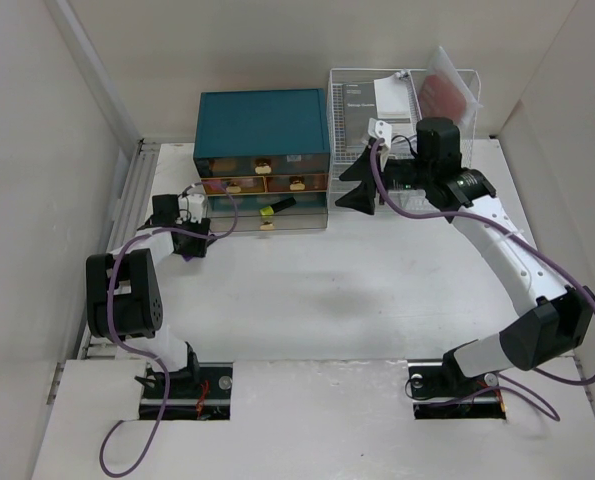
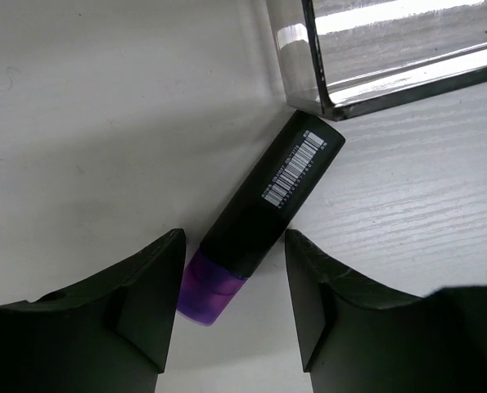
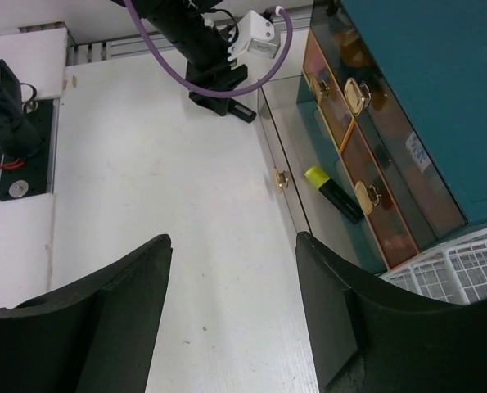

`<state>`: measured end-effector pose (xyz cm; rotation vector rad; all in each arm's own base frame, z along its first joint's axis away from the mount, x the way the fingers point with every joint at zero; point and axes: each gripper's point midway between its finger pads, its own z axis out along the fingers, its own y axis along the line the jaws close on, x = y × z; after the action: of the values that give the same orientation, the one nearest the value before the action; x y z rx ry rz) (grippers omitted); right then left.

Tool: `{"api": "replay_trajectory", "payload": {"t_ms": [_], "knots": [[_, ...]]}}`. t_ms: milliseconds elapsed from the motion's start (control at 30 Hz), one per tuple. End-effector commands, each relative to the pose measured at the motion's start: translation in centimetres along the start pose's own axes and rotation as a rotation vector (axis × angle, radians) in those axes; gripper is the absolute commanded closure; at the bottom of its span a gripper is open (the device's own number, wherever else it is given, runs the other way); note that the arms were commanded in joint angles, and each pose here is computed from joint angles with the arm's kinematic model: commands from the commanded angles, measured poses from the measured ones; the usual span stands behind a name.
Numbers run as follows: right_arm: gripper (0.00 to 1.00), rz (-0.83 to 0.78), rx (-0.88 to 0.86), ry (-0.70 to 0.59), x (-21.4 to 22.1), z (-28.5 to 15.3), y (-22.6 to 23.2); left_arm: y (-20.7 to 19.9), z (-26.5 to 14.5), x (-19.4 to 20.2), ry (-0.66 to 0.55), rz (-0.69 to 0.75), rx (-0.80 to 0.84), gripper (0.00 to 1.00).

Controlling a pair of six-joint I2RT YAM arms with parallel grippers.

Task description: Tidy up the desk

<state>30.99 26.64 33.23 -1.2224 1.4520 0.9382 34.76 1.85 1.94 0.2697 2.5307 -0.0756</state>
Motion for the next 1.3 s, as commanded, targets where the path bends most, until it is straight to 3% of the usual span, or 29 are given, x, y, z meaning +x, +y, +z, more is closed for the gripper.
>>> {"api": "replay_trajectory", "payload": {"t_ms": [0, 400, 667, 1267], "knots": [[0.32, -0.047, -0.040, -0.041, -1.2, -0.5, 1.0, -0.2, 0.1, 0.0, 0.012, 0.012, 0.027, 0.52], [0.32, -0.053, -0.038, -0.048, -1.4, -0.7, 0.7, -0.8, -0.3, 0.3, 0.020, 0.018, 0.058, 0.71], [0.31, -0.054, -0.047, -0.051, -1.4, -0.6, 0.9, -1.2, -1.4, -0.7, -0.024, 0.034, 0.060, 0.99], [0.29, -0.038, -0.059, -0.045, -0.7, -0.2, 0.7, -3.5, -6.6, -6.1, -0.204, 0.094, 0.071, 1.00]]}}
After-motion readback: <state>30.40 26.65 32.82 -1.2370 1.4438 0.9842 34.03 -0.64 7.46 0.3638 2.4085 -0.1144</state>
